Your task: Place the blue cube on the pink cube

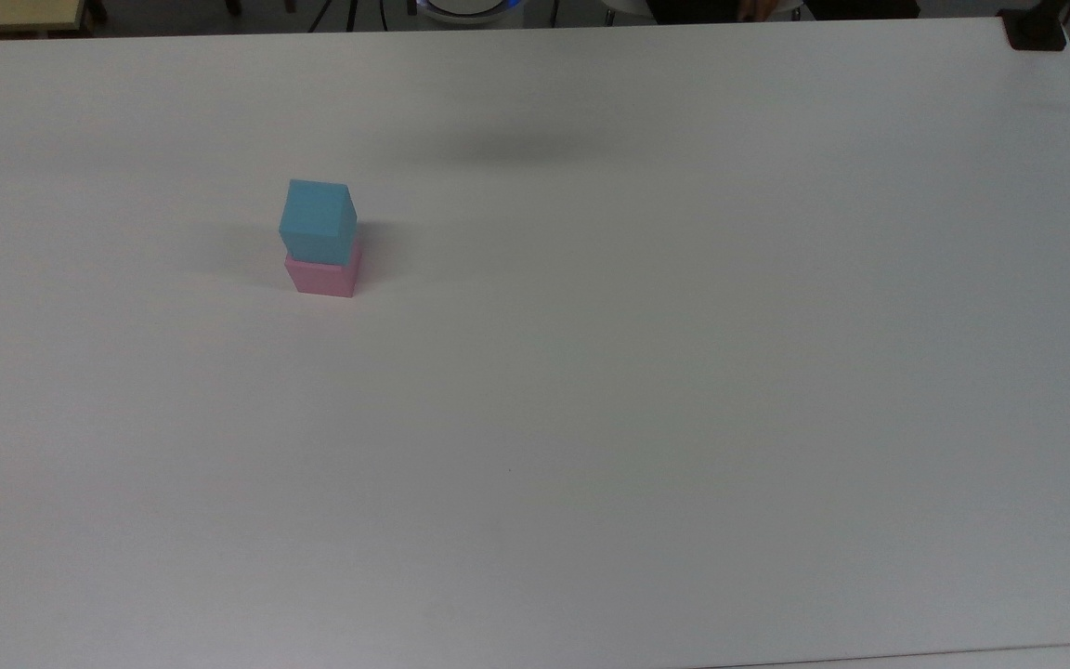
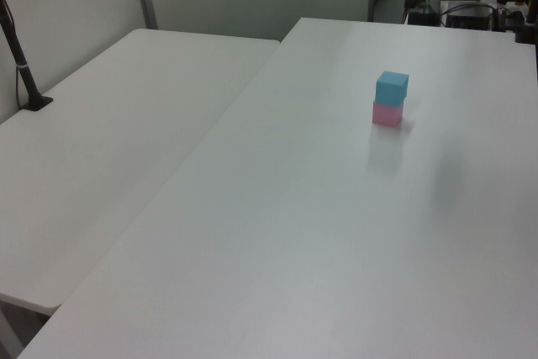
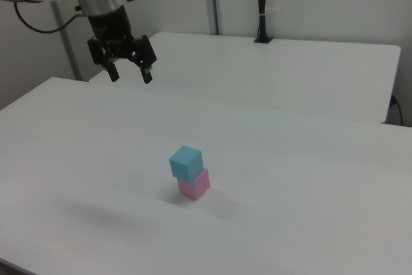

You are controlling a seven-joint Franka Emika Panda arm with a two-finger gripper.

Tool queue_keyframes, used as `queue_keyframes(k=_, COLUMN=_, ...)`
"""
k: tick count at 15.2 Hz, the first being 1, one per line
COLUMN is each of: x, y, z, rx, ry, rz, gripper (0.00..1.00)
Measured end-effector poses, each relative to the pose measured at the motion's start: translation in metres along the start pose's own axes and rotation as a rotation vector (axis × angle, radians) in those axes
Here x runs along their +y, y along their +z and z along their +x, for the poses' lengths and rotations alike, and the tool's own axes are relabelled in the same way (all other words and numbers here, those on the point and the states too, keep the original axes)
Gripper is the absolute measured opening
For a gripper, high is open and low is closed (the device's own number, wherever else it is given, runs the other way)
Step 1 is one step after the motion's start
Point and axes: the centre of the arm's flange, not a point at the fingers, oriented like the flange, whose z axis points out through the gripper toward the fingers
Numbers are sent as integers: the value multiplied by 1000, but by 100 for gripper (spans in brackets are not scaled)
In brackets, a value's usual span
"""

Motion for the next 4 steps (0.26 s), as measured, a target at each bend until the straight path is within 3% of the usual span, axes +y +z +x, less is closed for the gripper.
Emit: queue_keyframes(k=4, x=0, y=1, z=1, rx=-2, ry=26, rz=1, gripper=100)
